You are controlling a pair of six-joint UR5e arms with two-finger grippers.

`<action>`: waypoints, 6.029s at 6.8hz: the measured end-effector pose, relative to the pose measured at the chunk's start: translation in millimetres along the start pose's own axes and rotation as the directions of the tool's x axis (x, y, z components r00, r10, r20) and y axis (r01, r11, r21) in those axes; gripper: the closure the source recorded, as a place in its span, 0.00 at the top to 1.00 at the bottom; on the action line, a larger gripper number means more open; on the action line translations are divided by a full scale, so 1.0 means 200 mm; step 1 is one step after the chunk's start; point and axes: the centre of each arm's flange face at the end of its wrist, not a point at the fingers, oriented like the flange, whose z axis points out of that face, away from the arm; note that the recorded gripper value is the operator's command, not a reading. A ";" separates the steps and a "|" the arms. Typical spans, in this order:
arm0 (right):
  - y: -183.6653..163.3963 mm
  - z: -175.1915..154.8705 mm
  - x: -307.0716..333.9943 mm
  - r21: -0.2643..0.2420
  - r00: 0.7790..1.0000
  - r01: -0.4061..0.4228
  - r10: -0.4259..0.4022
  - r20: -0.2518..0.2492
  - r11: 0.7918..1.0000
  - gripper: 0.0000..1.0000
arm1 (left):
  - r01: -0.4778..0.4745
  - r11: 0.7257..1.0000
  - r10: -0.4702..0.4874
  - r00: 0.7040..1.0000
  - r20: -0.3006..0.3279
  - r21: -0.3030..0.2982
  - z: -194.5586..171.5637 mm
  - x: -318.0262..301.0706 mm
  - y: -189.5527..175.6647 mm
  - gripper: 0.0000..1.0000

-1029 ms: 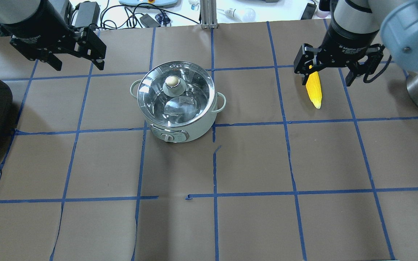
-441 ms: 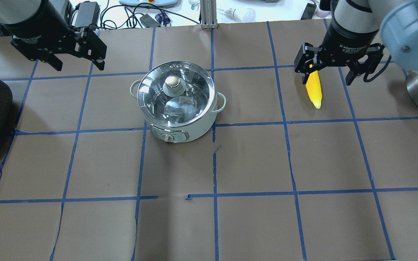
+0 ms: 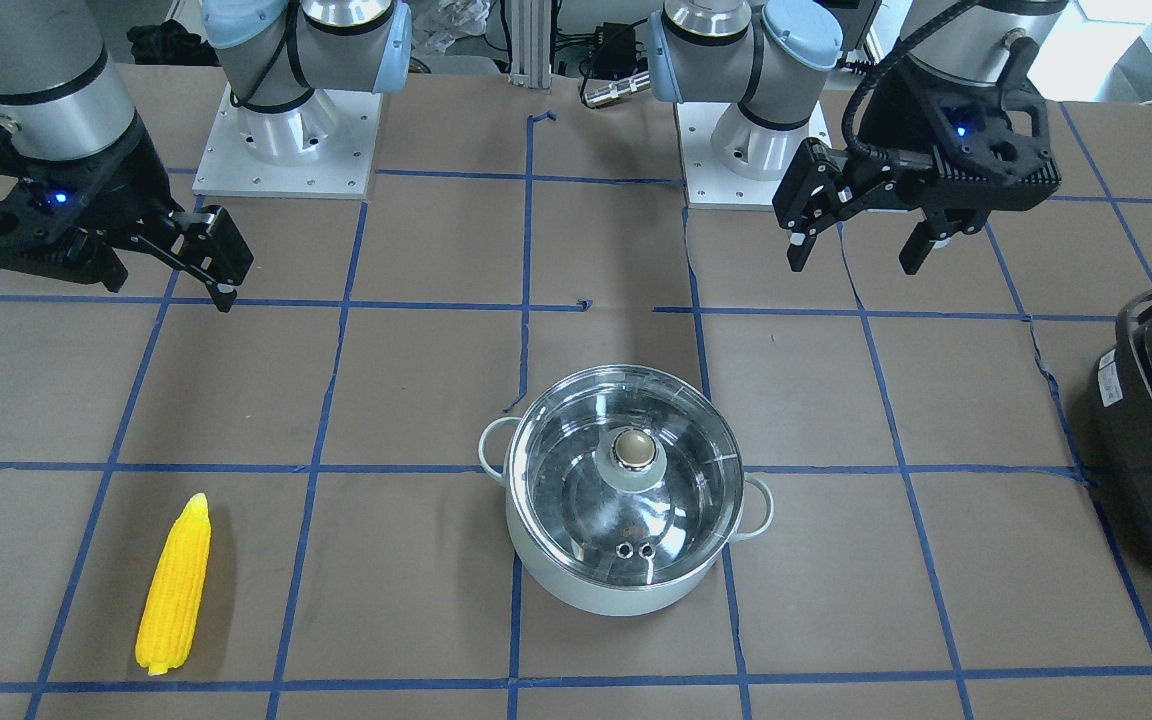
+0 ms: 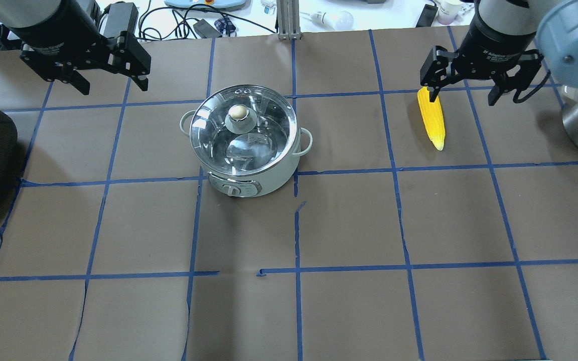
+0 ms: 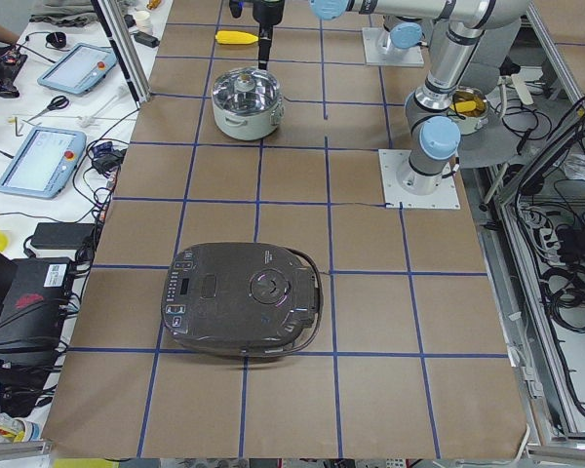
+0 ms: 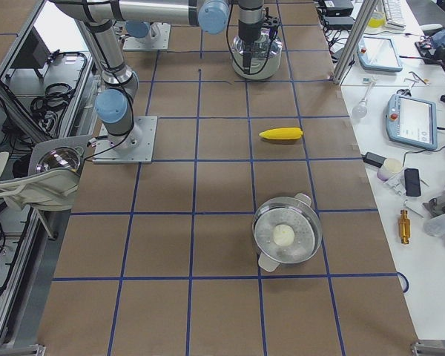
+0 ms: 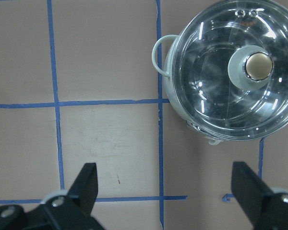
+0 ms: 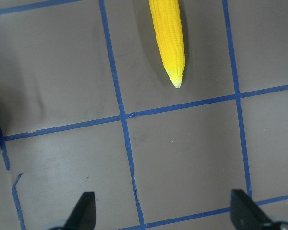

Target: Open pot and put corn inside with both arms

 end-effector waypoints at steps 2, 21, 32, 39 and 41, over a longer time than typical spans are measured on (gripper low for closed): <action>-0.13 0.16 0.03 0.001 1.000 -0.002 0.002 -0.003 1.000 1.00 | 0.025 0.999 -0.025 1.000 -0.017 0.022 0.15 0.23 -0.11 1.00; -0.80 1.23 0.09 0.138 0.989 0.144 -0.146 0.002 0.980 0.00 | 0.076 0.992 -0.080 0.996 -0.040 -0.099 0.60 0.31 -0.41 0.34; 0.00 0.60 -1.96 0.124 0.969 0.226 -0.236 0.075 0.966 1.00 | -0.044 0.993 0.046 0.999 0.022 -0.106 1.39 -1.14 -0.27 0.29; -0.09 0.54 -1.77 0.180 0.966 0.241 -0.255 0.053 0.954 1.00 | -0.026 0.990 0.027 1.000 0.008 -0.136 1.50 -1.23 -0.25 0.31; -0.23 0.34 -1.35 0.151 0.986 0.152 -0.160 0.043 0.977 1.00 | -0.032 0.988 0.032 0.999 0.000 -0.150 1.53 -1.22 -0.22 0.53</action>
